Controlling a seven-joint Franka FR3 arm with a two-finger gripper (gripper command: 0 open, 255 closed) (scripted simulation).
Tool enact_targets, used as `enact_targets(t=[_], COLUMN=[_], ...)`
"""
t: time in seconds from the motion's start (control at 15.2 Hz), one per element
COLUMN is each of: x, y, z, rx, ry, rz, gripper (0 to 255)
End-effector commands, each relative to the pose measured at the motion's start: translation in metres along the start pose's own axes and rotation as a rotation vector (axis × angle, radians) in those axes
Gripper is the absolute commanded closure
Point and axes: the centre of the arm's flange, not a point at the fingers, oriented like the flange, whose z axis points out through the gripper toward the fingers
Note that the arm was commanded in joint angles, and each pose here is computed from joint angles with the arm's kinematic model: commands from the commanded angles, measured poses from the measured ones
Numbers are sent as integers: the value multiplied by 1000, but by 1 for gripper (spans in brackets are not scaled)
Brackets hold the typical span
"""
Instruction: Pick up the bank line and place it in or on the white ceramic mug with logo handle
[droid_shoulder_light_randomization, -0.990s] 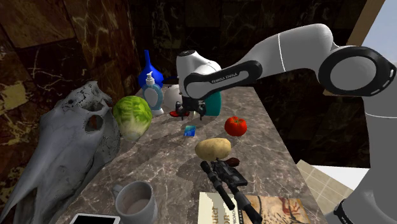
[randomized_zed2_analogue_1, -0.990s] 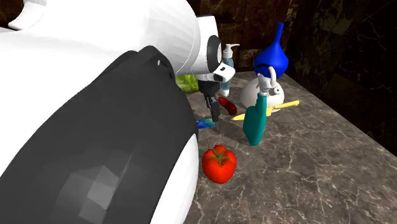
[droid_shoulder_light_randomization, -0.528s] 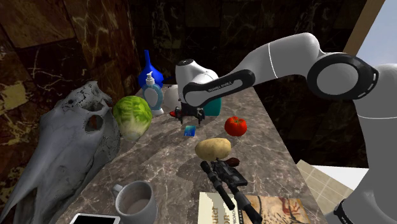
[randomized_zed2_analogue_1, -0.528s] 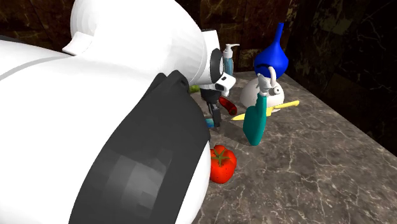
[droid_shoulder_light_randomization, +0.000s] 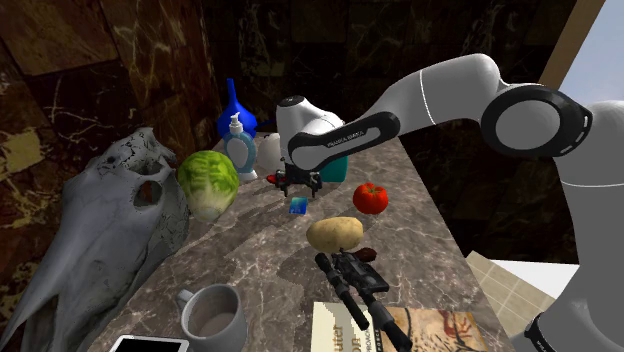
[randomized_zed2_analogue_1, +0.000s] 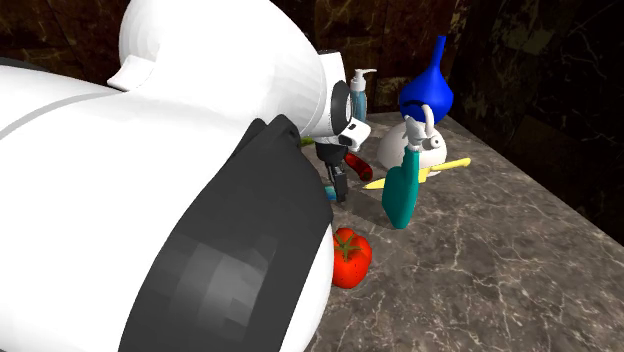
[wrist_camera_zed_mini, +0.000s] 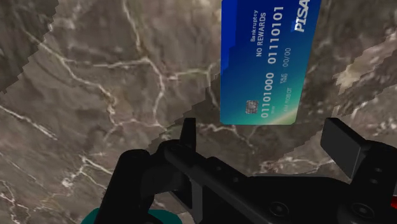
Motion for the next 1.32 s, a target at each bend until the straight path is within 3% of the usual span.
enact_targets(t=[0.0, 0.07, 0.66, 1.25], x=[0, 0, 0, 7], y=[0, 0, 0, 1], z=[0, 0, 0, -47], rx=[0, 0, 0, 0], ry=[0, 0, 0, 0], rz=[0, 0, 0, 0], gripper=[0, 255, 255, 255])
